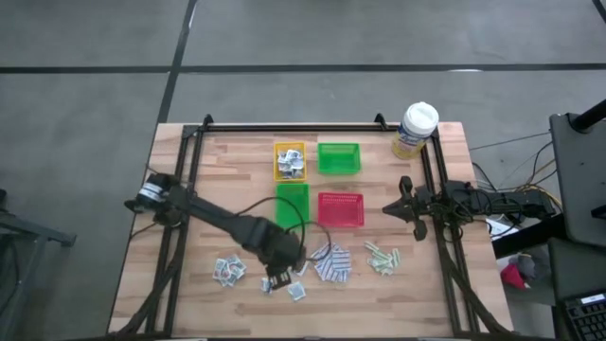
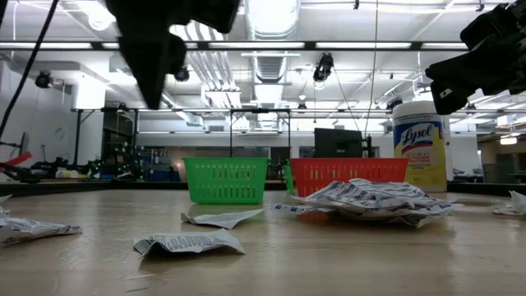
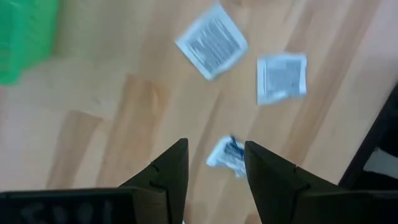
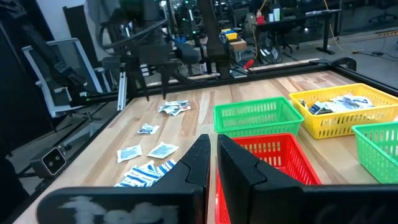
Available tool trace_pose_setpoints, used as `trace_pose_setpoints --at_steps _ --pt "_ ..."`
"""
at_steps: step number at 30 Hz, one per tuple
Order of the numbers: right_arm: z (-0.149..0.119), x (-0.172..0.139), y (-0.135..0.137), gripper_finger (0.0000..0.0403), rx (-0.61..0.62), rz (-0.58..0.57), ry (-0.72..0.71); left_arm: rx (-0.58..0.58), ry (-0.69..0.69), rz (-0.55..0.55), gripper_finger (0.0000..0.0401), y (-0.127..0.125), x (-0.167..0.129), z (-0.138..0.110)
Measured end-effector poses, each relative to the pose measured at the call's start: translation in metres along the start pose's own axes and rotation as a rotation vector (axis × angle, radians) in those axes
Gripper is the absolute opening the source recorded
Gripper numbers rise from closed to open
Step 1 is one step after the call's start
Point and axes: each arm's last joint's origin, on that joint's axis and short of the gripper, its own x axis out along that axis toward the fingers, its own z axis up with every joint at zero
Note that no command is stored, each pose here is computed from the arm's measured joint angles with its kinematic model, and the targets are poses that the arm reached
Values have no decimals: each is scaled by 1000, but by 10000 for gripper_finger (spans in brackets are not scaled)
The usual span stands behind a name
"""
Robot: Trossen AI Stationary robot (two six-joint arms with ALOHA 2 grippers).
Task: Pick & Place First Aid Supplies
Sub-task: Put the blue alcohol pad into the yellow bin
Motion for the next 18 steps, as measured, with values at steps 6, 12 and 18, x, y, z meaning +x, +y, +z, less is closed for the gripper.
trace_pose_setpoints --at_steps 6,12,18 --pt "0 0 0 28 0 0 0 58 42 20 149 -20 12 -31" --pt "0 0 0 28 0 0 0 117 17 63 149 -35 28 -62" --pt "0 0 0 28 0 0 0 119 -56 63 149 -45 39 -78"
